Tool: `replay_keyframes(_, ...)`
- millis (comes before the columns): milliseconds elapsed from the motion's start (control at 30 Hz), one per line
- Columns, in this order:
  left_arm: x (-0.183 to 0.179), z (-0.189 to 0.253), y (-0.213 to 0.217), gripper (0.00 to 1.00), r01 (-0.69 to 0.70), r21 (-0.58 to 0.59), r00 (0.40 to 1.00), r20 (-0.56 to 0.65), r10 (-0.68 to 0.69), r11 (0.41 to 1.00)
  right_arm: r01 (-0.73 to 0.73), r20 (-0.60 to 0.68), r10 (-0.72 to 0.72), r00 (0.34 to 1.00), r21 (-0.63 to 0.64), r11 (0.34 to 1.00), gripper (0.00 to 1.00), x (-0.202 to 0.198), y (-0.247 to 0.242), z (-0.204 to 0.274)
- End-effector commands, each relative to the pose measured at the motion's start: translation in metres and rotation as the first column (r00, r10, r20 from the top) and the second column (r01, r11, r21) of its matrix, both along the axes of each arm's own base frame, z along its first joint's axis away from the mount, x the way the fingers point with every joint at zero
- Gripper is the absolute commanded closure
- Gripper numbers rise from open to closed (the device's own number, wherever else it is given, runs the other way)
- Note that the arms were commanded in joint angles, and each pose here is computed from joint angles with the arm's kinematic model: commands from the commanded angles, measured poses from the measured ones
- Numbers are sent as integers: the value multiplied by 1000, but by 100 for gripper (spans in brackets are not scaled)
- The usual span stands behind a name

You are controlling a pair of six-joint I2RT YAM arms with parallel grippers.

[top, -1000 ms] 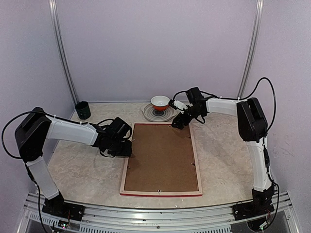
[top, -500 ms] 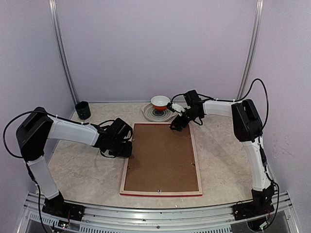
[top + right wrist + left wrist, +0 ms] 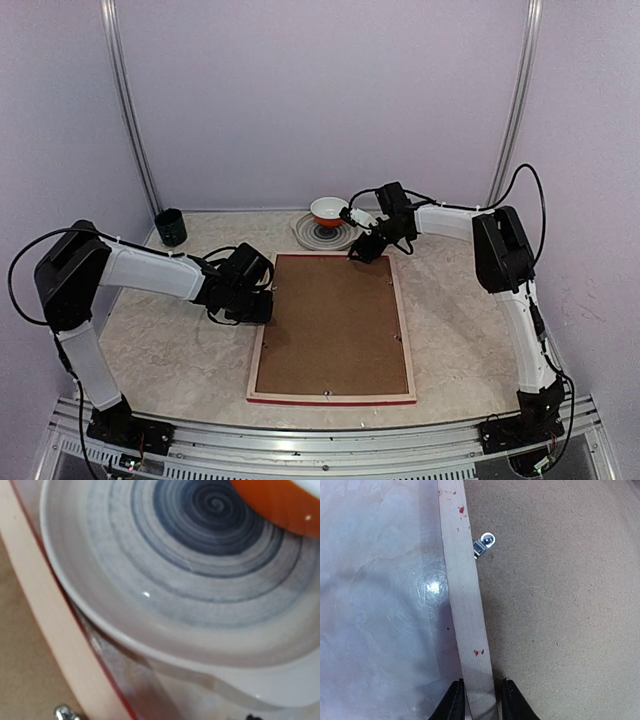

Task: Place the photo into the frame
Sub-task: Press the fastener onto the backboard.

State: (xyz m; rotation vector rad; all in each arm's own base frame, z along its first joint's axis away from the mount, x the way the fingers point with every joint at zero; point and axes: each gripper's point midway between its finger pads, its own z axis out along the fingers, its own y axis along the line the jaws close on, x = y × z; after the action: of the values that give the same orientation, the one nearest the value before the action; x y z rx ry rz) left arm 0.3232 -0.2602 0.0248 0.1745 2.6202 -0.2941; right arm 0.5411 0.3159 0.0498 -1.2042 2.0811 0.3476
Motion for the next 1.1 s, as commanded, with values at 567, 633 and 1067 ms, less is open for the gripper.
replay_keyframes(567,-4,-11,-10,74,27,-3,999,-27,-27,1000,10,-21,-10,1000,4,1000,33,5,-1,-17)
replay_keyframes(633,-4,-12,-10,74,28,-2,999,-29,-28,1000,8,-21,-7,1000,6,1000,37,5,1,-17)
replay_keyframes(1067,-5,-15,-10,74,28,3,999,-33,-27,1000,-4,-10,4,1000,14,1000,57,5,2,-11)
